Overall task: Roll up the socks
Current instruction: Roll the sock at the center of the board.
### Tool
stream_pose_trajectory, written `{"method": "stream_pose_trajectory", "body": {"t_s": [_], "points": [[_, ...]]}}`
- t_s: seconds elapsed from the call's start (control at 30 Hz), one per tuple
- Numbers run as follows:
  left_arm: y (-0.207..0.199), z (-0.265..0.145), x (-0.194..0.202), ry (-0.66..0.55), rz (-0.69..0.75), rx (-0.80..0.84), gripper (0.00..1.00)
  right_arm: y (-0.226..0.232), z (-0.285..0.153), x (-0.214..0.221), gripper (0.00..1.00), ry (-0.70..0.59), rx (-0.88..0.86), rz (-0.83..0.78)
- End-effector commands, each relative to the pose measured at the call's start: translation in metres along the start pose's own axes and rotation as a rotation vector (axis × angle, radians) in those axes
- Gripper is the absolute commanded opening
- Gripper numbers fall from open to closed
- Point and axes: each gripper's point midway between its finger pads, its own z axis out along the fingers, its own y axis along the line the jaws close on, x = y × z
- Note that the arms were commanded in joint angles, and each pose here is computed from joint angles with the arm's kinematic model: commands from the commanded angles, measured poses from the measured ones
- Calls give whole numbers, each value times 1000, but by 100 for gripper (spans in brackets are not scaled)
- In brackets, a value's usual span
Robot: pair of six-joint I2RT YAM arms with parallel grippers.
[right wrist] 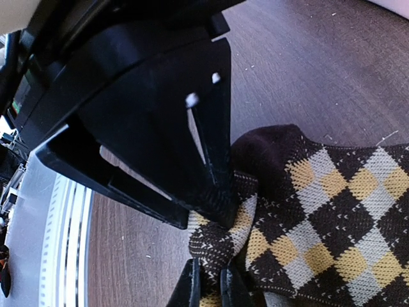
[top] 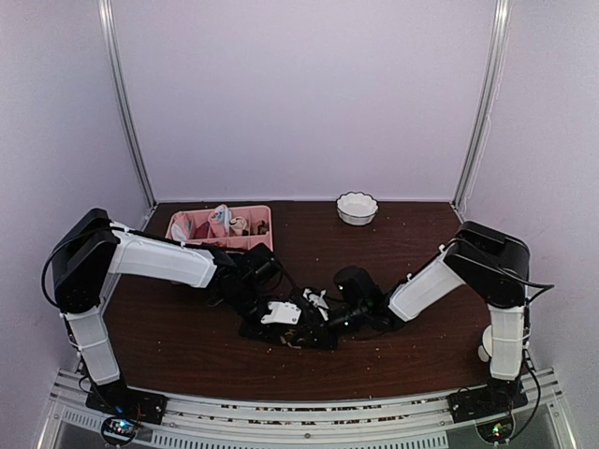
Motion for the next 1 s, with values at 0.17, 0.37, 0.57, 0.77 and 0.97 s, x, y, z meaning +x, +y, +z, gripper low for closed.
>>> {"method": "stream_pose_trajectory", "body": {"t_s": [0.17,0.37,0.57,0.77,0.97], "points": [[4,15,25,111,-18,-15,20,-22,-10,125,0,331,118,294],[4,18,31,136,-20,-18,29,-20,-12,124,0,334,113,290],[14,21,35,172,-58,-20,0,-18,-18,123,0,322,117,285],[15,26,34,169,-199,117,0,-18,-32,112,14,214,171,253],[11,29,36,166,-307,230,0,-22,-51,95,100,108,273,200]]}}
